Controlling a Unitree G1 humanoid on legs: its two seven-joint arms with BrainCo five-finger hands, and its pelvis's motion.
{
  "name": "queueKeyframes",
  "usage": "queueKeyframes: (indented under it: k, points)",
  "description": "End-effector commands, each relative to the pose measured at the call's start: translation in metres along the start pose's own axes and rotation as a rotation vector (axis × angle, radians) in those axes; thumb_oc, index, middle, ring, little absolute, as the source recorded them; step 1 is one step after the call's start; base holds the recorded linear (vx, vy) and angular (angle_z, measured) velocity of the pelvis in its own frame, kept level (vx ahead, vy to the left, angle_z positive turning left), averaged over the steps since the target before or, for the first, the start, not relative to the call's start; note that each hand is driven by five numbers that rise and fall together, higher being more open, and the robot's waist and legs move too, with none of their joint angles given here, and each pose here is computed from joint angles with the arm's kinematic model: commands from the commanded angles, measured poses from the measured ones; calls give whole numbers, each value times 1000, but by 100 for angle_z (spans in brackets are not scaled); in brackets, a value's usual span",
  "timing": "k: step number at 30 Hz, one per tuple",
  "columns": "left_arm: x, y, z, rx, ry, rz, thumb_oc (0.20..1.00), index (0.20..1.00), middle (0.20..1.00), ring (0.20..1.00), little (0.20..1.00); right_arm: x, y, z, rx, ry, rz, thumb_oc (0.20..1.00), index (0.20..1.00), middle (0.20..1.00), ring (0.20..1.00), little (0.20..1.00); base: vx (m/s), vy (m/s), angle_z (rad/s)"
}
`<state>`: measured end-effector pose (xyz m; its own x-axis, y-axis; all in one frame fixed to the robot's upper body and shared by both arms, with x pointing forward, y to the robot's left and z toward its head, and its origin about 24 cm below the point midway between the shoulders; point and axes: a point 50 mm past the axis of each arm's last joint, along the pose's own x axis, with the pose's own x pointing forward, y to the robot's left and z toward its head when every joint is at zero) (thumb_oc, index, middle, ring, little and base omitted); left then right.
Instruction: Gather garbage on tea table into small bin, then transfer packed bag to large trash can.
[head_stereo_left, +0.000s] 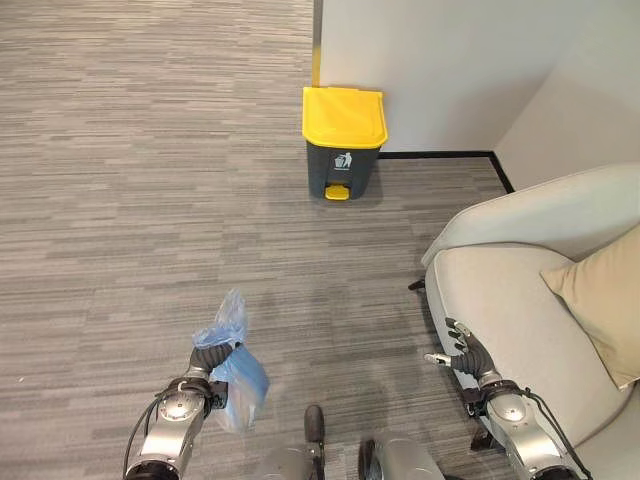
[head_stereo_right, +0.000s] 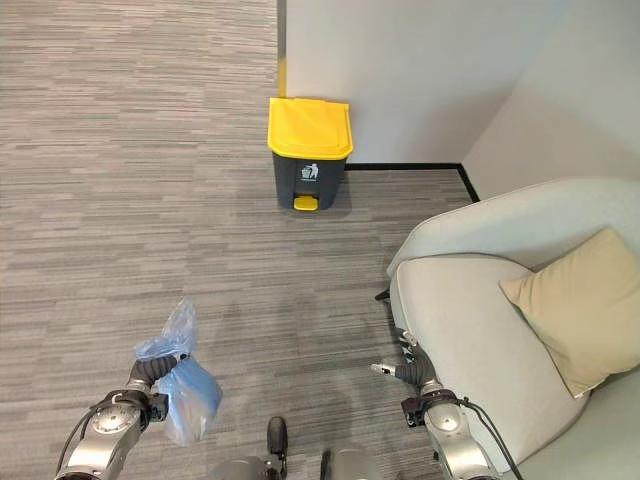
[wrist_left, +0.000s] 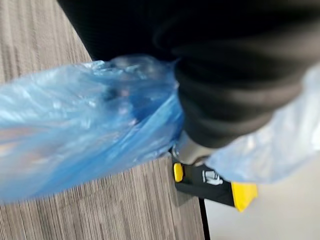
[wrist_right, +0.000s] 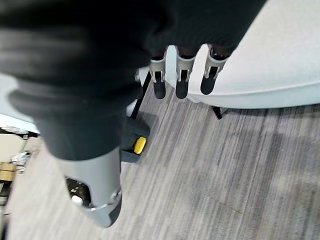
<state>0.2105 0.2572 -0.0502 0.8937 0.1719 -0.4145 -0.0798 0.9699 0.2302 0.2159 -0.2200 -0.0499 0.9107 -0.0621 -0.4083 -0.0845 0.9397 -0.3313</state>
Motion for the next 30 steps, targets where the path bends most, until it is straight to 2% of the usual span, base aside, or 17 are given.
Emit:
queueKeyframes:
  k: [1,11,20,30]
  points:
    - [-4,16,15,2,-98,43,200,200,200,200,200,6,-7,6,-28,-25,-8,1000,1000,1000,1000,1000,601,-33,-10]
    - [-14,5,-3,-8,-46,-4,200,200,200,200,200,-9,-24,-12,-32,23,-50,1000,1000,1000,1000,1000,438,-190,52]
    - [-11,-2,-1,-44,-47,-10,200,200,200,200,200,-9,-43,-16,-51,47,-119,1000,1000,1000,1000,1000,246,-109,-15]
    - [-14,-5,-2,-31,-49,-23,200,200,200,200,200,-11,-36,-26,-57,89,-116,1000,1000,1000,1000,1000,266,96,-29]
